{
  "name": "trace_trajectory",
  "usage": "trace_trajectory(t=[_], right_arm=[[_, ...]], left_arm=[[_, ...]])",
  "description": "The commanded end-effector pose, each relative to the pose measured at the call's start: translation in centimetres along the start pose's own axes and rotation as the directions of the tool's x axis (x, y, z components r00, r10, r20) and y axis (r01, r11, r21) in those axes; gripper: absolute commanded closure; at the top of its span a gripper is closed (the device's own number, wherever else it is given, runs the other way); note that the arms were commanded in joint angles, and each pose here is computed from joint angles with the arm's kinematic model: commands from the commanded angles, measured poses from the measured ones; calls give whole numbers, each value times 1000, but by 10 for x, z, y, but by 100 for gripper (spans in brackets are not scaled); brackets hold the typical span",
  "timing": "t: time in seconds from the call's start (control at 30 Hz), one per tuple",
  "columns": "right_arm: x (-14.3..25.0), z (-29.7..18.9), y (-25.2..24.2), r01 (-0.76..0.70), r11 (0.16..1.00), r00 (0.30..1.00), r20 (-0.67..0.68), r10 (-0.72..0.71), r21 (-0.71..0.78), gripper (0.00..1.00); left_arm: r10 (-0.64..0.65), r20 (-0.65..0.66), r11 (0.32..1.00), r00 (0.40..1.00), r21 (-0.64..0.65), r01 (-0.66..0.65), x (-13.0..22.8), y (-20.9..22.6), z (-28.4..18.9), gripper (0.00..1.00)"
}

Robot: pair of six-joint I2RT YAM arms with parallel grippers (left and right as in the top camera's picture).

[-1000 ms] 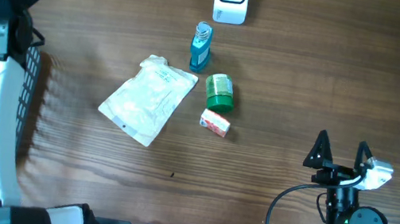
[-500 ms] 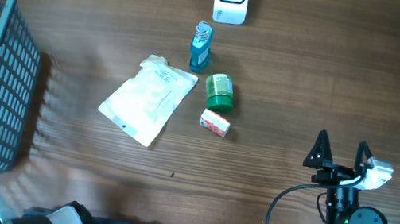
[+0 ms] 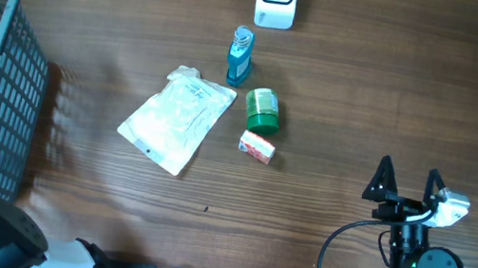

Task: Scan the item barcode
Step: 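Reach the left gripper into the basket and grasp the black-red packet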

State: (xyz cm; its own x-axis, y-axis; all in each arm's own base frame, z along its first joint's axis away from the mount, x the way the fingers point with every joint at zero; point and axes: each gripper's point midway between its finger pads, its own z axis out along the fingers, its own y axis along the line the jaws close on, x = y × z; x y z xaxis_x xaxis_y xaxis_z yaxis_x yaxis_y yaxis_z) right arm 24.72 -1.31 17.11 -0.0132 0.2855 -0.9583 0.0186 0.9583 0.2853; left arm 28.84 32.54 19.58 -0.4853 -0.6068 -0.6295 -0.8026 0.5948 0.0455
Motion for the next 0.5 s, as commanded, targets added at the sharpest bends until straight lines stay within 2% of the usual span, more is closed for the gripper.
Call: trace_trajectory(t=[0.0,0.1,0.27,0.47], right_arm=[[-2,0,-1,-3,1000,1000,8,3,7,0],[-2,0,-1,-3,1000,1000,8,3,7,0],[-2,0,-1,-3,1000,1000,8,3,7,0],[-2,0,-1,-4,1000,1000,8,3,7,0]], left_arm=[[142,-65,988,988,72,-137,16,1,29,0],[149,-90,980,985,149,-134,24,-8,57,0],[150,-110,980,982,151,-133,33,-11,96,0],[148,-71,980,987,147,-136,26,-13,110,0]])
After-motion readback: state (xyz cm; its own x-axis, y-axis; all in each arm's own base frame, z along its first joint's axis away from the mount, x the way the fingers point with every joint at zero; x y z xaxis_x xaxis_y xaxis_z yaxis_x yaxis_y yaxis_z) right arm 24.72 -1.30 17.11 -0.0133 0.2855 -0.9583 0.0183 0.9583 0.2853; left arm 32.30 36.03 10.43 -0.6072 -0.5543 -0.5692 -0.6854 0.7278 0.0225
